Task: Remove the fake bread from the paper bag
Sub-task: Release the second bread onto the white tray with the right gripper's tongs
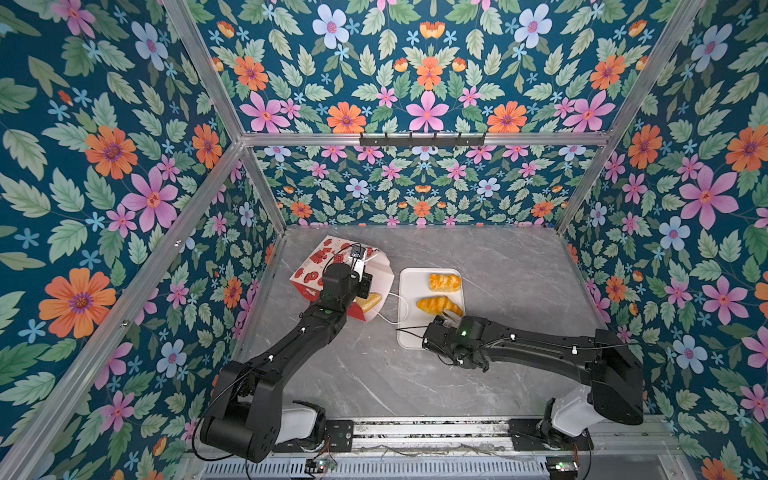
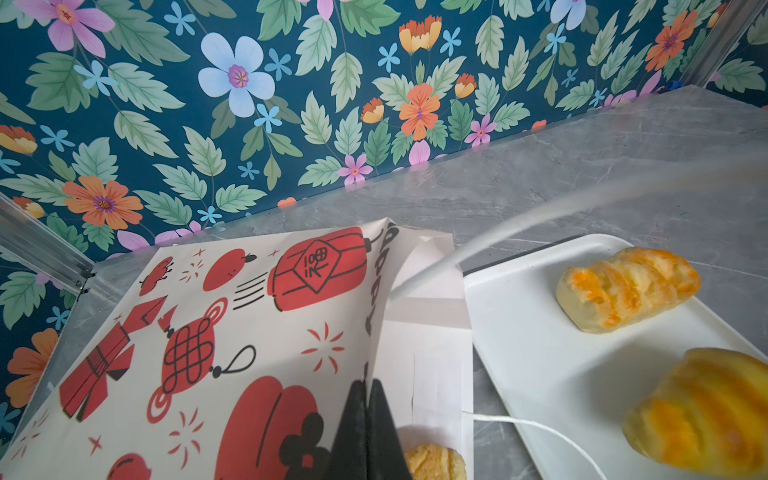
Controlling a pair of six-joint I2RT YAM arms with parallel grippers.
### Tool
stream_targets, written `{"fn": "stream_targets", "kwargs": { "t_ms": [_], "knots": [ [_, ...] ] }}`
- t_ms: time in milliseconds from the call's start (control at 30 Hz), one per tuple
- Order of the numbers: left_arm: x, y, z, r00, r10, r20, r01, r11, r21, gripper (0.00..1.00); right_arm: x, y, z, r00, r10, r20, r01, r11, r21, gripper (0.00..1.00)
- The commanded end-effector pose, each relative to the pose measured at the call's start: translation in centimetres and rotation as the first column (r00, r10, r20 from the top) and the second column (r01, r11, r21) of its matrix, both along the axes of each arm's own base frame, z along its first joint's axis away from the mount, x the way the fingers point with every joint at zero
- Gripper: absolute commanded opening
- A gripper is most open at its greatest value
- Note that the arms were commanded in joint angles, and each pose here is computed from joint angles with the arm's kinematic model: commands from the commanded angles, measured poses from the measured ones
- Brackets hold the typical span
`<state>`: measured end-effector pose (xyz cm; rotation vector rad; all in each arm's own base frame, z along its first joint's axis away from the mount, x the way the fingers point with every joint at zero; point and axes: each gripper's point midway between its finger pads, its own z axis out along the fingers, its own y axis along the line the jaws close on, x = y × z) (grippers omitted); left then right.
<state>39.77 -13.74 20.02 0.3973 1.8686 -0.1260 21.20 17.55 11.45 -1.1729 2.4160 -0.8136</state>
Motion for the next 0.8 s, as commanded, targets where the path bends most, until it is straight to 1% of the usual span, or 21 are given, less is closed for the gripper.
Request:
{"fn": "stream_targets", "kwargs": {
  "t_ms": [0, 167, 333, 467, 533, 667, 700, 767],
  "knots": [
    [0.2, -0.2, 1.0, 0.999, -0.008, 0.035, 0.009, 0.999, -0.033, 0.0, -0.4, -0.4, -0.2, 0.999, -0.038, -0.011, 0.038, 0.999, -0.009, 0.3],
    [0.1, -0.2, 1.0, 0.999, -0.01, 0.036, 0.012, 0.999, -0.035, 0.0, -1.0, -0.1, -0.4, 0.998, -0.055, -0.042, 0.056, 0.998, 0.026, 0.41],
    [0.1, -0.3, 1.1, 0.999, -0.017, 0.035, 0.018, 0.999, -0.039, 0.0, -1.5, 0.2, 0.3, 0.997, -0.065, -0.048, 0.07, 0.992, 0.11, 0.43],
    [0.0, -0.6, 1.2, 0.999, -0.033, 0.037, 0.035, 0.998, -0.046, 0.0, -1.6, 1.0, 1.8, 0.998, -0.057, -0.027, 0.062, 0.971, 0.23, 0.43],
    [-0.1, -0.8, 1.3, 0.998, -0.045, 0.038, 0.047, 0.998, -0.05, 0.0, -1.4, 2.0, 2.8, 0.999, -0.042, -0.013, 0.044, 0.949, 0.312, 0.42],
    [-0.1, -1.1, 1.3, 0.997, -0.061, 0.036, 0.063, 0.997, -0.053, 0.0, -1.0, 5.0, 4.8, 1.0, 0.023, 0.019, -0.029, 0.881, 0.472, 0.41],
    [-0.1, -1.2, 1.3, 0.997, -0.066, 0.033, 0.068, 0.996, -0.053, 0.0, -0.8, 5.9, 5.3, 0.998, 0.048, 0.032, -0.058, 0.861, 0.505, 0.4],
    [-0.1, -1.3, 1.1, 0.997, -0.075, 0.025, 0.076, 0.996, -0.056, 0.0, -0.5, 7.3, 5.9, 0.993, 0.103, 0.058, -0.117, 0.835, 0.537, 0.4]
  ]
}}
